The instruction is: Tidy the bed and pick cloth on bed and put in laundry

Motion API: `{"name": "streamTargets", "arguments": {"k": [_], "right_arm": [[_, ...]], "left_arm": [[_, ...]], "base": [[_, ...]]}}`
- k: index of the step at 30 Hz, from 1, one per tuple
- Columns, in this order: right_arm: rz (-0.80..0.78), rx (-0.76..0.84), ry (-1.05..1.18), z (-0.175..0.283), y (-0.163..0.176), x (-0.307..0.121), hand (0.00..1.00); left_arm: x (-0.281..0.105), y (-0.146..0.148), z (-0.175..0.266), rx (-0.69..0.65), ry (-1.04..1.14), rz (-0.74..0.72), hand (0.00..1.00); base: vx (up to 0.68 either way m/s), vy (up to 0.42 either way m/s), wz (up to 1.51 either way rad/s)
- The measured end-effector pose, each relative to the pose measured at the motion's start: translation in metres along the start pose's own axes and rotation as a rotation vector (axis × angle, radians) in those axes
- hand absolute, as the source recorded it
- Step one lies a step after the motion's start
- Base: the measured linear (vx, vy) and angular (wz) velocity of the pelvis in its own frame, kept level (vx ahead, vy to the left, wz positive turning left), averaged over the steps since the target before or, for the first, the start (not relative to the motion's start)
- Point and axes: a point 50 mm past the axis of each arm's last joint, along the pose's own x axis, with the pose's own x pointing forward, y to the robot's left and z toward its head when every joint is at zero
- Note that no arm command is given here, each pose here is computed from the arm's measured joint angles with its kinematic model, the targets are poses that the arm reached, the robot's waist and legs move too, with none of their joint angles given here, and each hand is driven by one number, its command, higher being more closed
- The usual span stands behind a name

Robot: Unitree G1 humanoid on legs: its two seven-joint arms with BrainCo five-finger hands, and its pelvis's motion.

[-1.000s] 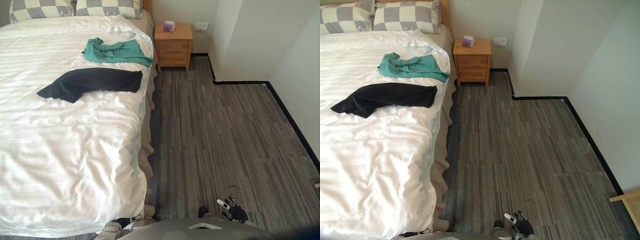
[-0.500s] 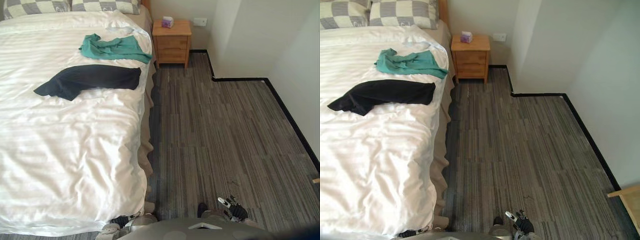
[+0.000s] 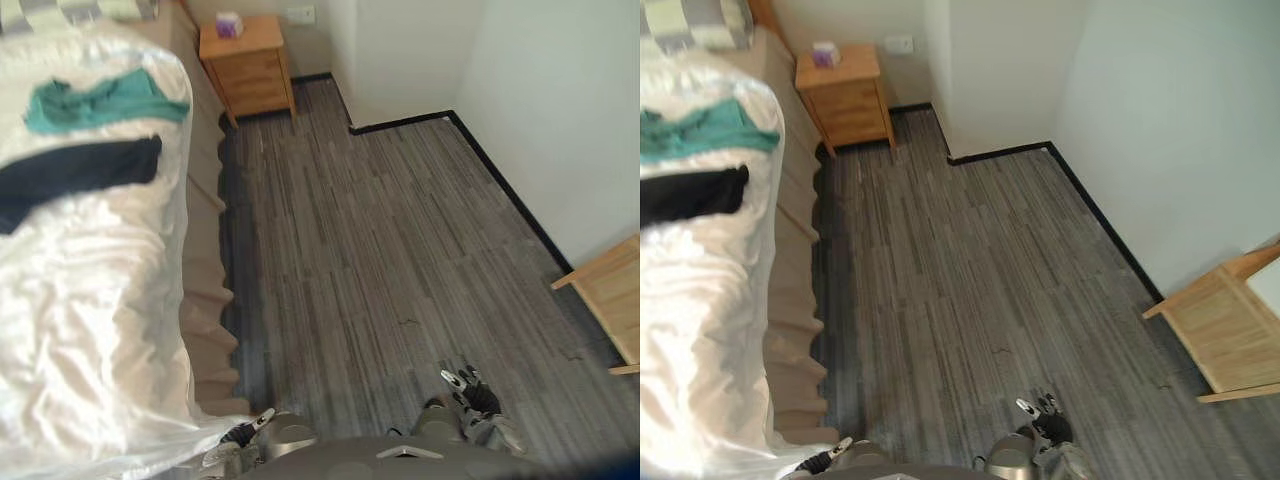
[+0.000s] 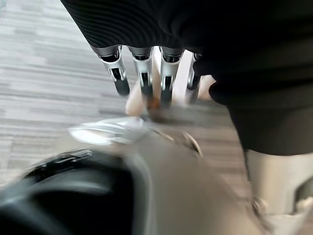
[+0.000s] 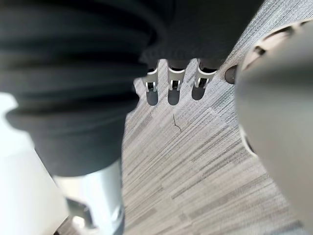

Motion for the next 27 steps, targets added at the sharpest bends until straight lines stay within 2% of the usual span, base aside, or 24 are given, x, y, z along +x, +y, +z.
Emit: {"name": "streamTargets", "arguments": {"k": [3,11,12,13,14,20,21,23,27], "right_arm": [[0.082,-0.073,0.02,-0.003,0.009,-0.001,0.0],[0.101,-0.057,0.068,-0.016,0.009,-0.005,0.0],[0.095,-0.057,0.072,-0.017,0.008,-0.005,0.0],[0.088,-0.083,0.042,-0.001,0.003,0.0,0.0],[0.106,-0.083,0.026,0.005,0.011,0.004,0.0],[0.113,-0.078,0.074,-0.009,0.017,0.002,0.0],[0.1,-0.058,0.09,-0.013,0.016,0.001,0.0],[0.064,-0.024,0.105,-0.018,0.01,-0.002,0.0],[0.026,0.003,0.053,-0.008,-0.002,-0.002,0.0]], "left_arm": [[0.0,0.002,-0.001,0.004,-0.009,-0.002,0.0],[0.002,0.009,0.022,-0.028,-0.061,0.008,0.0],[0.003,0.008,0.025,-0.026,-0.069,0.005,0.0],[0.003,-0.007,0.024,-0.044,-0.069,-0.029,0.0],[0.003,-0.009,0.027,-0.061,-0.076,-0.033,0.0],[0.003,0.01,0.037,-0.101,-0.111,0.003,0.0],[0.003,0.011,0.035,-0.142,-0.103,0.007,0.0],[0.002,0.014,0.027,-0.13,-0.072,0.012,0.0],[0.002,0.017,0.033,-0.021,-0.082,0.008,0.0]], "base": [[0.04,-0.122,-0.47],[0.04,0.046,0.11],[-0.18,0.259,-0.29],[-0.13,0.173,-0.4],[-0.11,0.212,-0.29],[-0.07,0.055,0.08],[-0.02,0.147,0.13],[0.14,0.132,0.42],[0.24,0.129,1.16]]}}
